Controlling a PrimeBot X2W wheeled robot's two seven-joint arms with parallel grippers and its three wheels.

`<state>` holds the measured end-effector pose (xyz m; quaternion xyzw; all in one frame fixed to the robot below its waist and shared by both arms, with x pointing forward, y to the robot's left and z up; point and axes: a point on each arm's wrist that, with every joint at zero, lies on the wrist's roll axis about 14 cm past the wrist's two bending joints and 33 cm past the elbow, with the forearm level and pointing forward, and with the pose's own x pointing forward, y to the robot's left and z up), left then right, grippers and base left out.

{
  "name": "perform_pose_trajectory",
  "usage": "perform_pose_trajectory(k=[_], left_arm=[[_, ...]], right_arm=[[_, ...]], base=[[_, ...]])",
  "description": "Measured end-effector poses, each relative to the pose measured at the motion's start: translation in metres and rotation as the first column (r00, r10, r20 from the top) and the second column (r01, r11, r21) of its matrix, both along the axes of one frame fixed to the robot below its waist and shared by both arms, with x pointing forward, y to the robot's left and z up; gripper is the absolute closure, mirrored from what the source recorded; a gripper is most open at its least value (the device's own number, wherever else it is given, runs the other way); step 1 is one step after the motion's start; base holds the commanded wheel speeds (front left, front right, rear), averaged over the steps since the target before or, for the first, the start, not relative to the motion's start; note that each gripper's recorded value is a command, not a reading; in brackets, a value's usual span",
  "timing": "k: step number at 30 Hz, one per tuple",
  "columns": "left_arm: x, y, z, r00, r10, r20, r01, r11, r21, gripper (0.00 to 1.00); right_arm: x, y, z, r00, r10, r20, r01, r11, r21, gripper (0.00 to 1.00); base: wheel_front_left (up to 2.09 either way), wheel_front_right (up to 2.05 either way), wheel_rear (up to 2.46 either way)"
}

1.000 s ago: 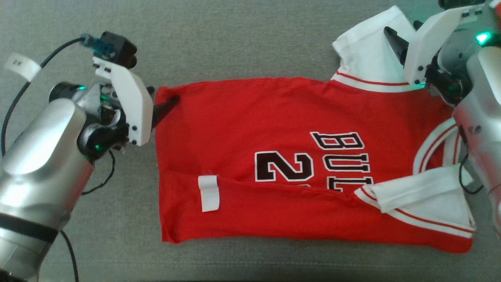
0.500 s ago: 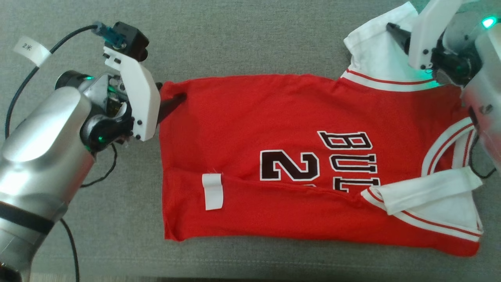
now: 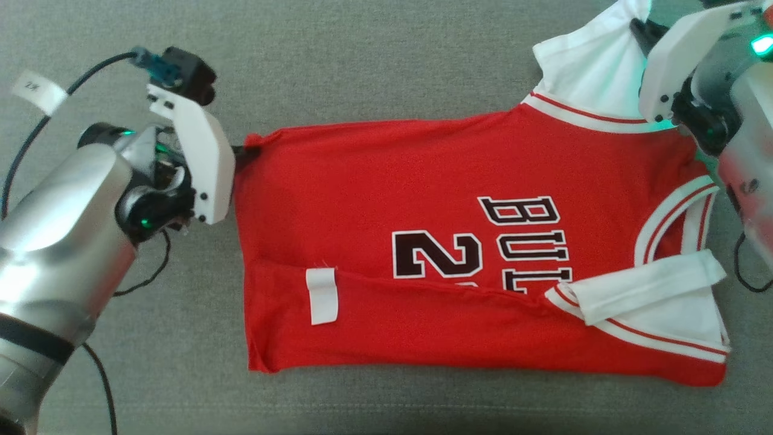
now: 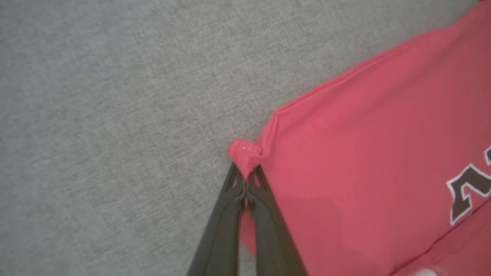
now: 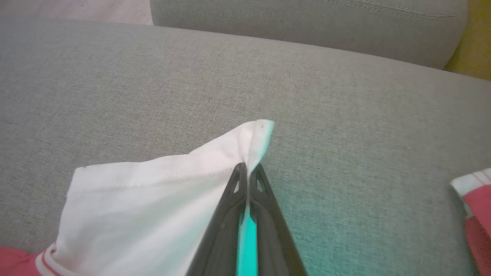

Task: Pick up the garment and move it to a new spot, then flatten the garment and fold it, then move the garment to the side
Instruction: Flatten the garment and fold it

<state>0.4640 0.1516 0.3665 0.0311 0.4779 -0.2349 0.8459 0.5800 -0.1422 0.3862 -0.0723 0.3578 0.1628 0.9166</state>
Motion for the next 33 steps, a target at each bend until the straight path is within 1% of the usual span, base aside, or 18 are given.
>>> perform_pose_trajectory(k=[4, 9, 15, 17, 23, 30, 33], left_arm=[[0.004, 0.009, 0.003, 0.999, 0.030, 0.031, -0.030, 1.000, 0.007, 1.00], [0.009, 0.013, 0.011, 0.996, 0.049, 0.070, -0.050, 0.999, 0.011, 1.00], [0.007, 0.011, 0.027, 0.995, 0.051, 0.085, -0.051, 0.999, 0.000, 1.00], [0.003, 0.011, 0.030, 0.996, 0.040, 0.078, -0.040, 0.999, 0.008, 1.00], [-0.019, 0.013, 0.028, 1.000, 0.004, 0.024, -0.005, 1.000, 0.023, 1.00], [-0.037, 0.012, 0.037, 0.998, -0.055, 0.000, 0.055, 0.998, 0.043, 1.00], [-0.050, 0.012, 0.038, 0.997, -0.079, -0.023, 0.080, 0.995, 0.055, 1.00]], right_arm=[[0.003, -0.009, 0.012, 0.997, -0.026, 0.077, 0.025, 1.000, 0.005, 1.00], [0.004, -0.009, 0.032, 0.989, -0.029, 0.143, 0.028, 1.000, 0.010, 1.00], [-0.005, -0.012, 0.054, 0.986, -0.016, 0.163, 0.017, 1.000, -0.006, 1.00], [-0.013, -0.016, 0.056, 0.989, -0.011, 0.147, 0.015, 1.000, -0.023, 1.00], [-0.049, -0.039, 0.042, 0.998, -0.006, 0.055, 0.009, 0.998, -0.069, 1.00], [-0.082, -0.046, 0.048, 0.999, 0.054, -0.002, -0.054, 0.994, -0.098, 1.00], [-0.103, -0.051, 0.045, 0.996, 0.066, -0.063, -0.072, 0.992, -0.105, 1.00]], base=[[0.00, 0.00, 0.00], [0.00, 0.00, 0.00], [0.00, 0.00, 0.00], [0.00, 0.00, 0.00], [0.00, 0.00, 0.00], [0.00, 0.00, 0.00], [0.00, 0.00, 0.00]])
